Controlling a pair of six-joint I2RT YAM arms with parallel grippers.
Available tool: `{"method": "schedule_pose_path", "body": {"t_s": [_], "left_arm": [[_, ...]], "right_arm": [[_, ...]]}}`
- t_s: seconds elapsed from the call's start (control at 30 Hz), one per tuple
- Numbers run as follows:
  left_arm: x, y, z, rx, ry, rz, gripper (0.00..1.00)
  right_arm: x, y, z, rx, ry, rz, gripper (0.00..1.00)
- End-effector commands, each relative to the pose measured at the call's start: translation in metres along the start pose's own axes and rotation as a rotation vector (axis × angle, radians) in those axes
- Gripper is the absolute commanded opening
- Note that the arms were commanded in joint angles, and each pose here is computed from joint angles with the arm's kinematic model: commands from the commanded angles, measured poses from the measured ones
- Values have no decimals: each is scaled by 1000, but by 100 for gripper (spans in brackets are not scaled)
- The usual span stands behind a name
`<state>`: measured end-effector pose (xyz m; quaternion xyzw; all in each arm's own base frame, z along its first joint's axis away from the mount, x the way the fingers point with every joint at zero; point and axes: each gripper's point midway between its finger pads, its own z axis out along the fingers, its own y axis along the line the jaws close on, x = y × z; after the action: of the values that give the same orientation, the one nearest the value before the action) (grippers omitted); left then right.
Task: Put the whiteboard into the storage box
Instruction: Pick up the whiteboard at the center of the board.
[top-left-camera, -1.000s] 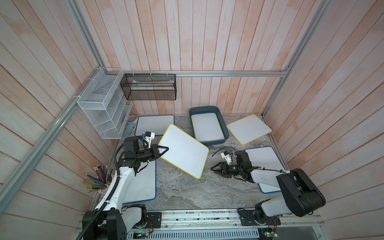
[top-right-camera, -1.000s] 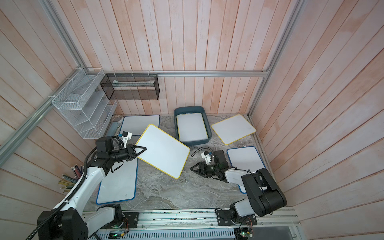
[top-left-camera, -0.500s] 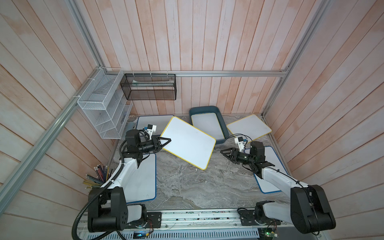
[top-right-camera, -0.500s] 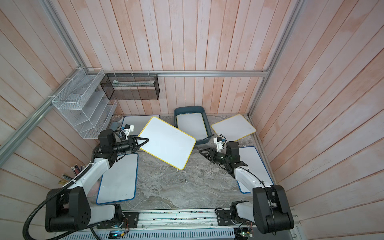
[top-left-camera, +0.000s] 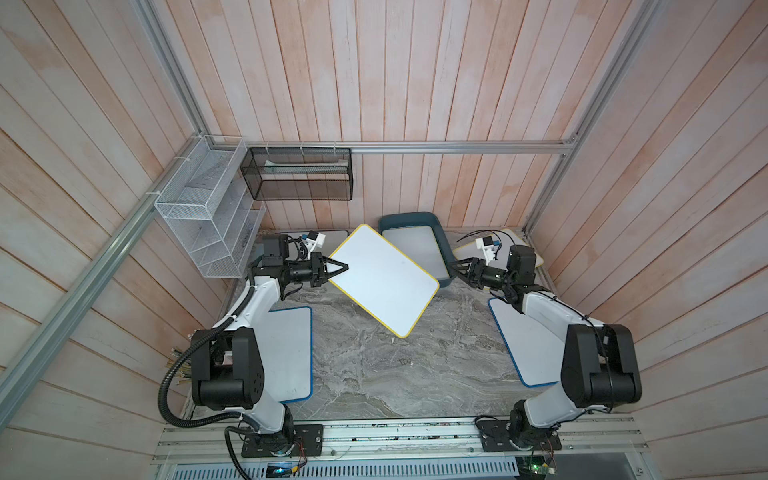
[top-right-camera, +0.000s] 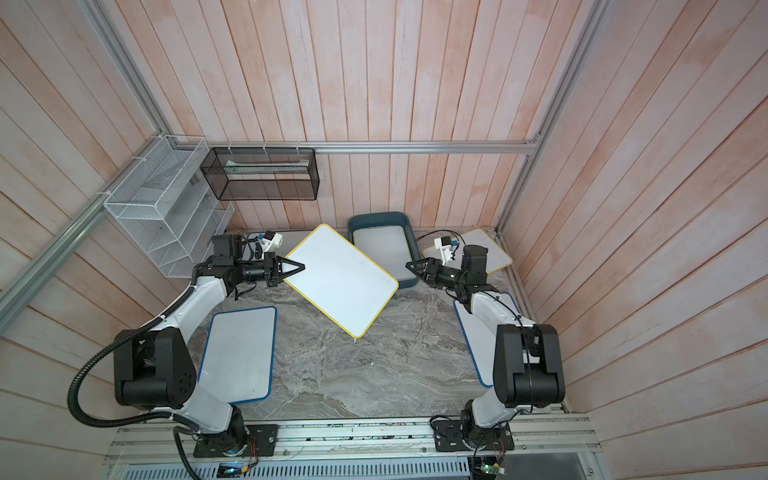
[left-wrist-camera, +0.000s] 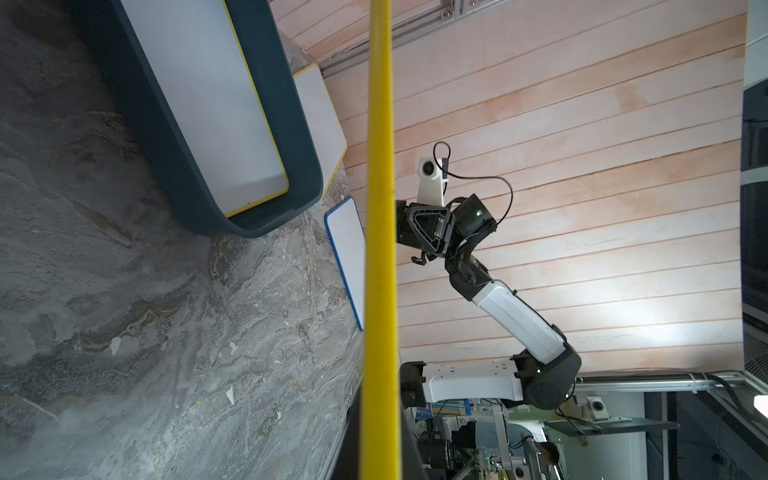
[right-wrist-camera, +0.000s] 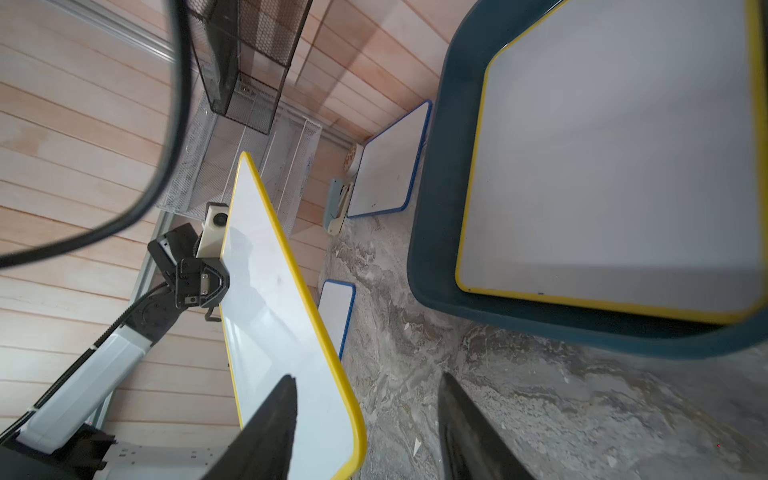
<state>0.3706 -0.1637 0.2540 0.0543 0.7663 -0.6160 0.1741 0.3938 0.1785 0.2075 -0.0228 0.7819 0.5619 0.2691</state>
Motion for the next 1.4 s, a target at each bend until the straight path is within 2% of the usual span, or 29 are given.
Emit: {"method": "schedule_pose_path", "body": {"t_s": [0.0,0.27,0.47,0.63,0.7,0.77,0.83,0.87,0.9,1.1,1.2,1.37], "left_arm": [[12,-21,9,90,82,43,0],[13,-24,17,133,113,41,0],[11,-20,18,132,115,28,0],[8,-13,20,109,108,14,0],[6,-11,21,95,104,13,0],[4,-8,21,77,99,10,1],[2,-3,21,58,90,3,14],[-1,1,20,41,79,-6,25],[-3,4,19,26,69,-19,31],[-18,17,3,-6,-12,-54,47],[-28,23,-12,-24,-82,-75,60],[-37,34,-36,-80,-168,-100,64]], "right_arm": [[16,25,24,-96,123,-60,56],[43,38,51,-201,258,-60,55],[63,53,66,-267,343,-74,49],[68,52,67,-266,354,-69,26],[67,49,65,-259,349,-63,8],[66,49,63,-257,341,-61,0],[66,48,61,-257,333,-57,0],[64,49,60,-259,325,-58,0],[63,50,59,-266,319,-59,0],[58,52,49,-307,270,-34,0],[50,50,43,-314,235,-21,0],[32,42,35,-286,170,-16,0]]}}
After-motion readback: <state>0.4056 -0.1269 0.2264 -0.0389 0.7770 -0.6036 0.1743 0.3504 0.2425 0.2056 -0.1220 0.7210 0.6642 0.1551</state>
